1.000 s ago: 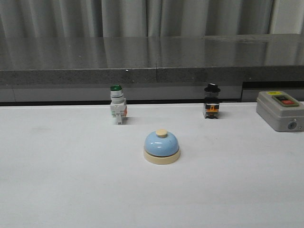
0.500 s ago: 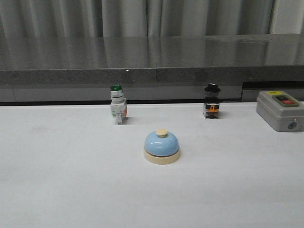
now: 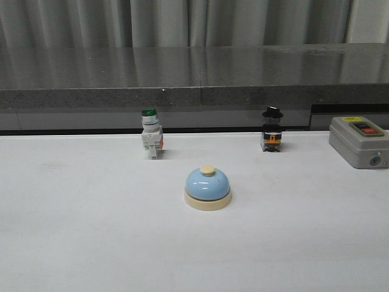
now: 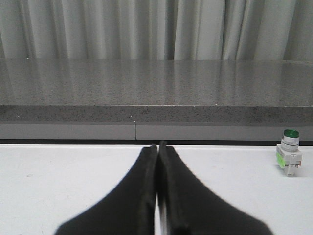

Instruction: Place and press bell with both arms

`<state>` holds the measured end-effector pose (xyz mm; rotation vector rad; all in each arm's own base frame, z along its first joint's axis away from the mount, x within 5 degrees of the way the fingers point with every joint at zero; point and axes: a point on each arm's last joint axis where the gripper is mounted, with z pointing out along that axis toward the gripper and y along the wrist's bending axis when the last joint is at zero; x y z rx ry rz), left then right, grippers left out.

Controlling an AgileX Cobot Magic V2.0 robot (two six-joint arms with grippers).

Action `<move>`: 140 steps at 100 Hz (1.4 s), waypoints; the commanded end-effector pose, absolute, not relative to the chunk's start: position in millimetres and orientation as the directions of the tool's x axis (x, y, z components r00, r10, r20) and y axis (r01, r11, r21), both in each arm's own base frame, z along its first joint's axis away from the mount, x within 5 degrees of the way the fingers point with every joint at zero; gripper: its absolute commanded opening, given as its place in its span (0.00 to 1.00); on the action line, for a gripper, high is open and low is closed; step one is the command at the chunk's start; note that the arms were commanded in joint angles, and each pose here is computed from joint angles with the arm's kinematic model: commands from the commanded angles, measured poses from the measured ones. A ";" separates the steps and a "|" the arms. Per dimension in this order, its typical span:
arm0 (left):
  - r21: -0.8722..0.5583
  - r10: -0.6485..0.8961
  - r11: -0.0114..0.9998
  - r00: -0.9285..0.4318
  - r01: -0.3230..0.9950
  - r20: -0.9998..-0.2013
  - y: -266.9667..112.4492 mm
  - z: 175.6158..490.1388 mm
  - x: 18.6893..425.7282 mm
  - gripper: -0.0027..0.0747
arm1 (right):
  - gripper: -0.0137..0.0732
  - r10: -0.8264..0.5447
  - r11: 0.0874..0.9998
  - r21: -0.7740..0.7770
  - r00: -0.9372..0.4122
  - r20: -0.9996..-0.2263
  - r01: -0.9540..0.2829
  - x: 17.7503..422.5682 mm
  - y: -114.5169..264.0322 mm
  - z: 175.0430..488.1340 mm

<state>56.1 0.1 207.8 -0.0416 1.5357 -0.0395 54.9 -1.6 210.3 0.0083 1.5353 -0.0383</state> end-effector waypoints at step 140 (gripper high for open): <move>-0.072 -0.072 0.997 0.110 0.003 -0.991 0.3 203.4 55.0 0.01 | 0.09 -0.229 0.933 0.030 -0.655 -0.720 -0.359 272.9 102.0 340.5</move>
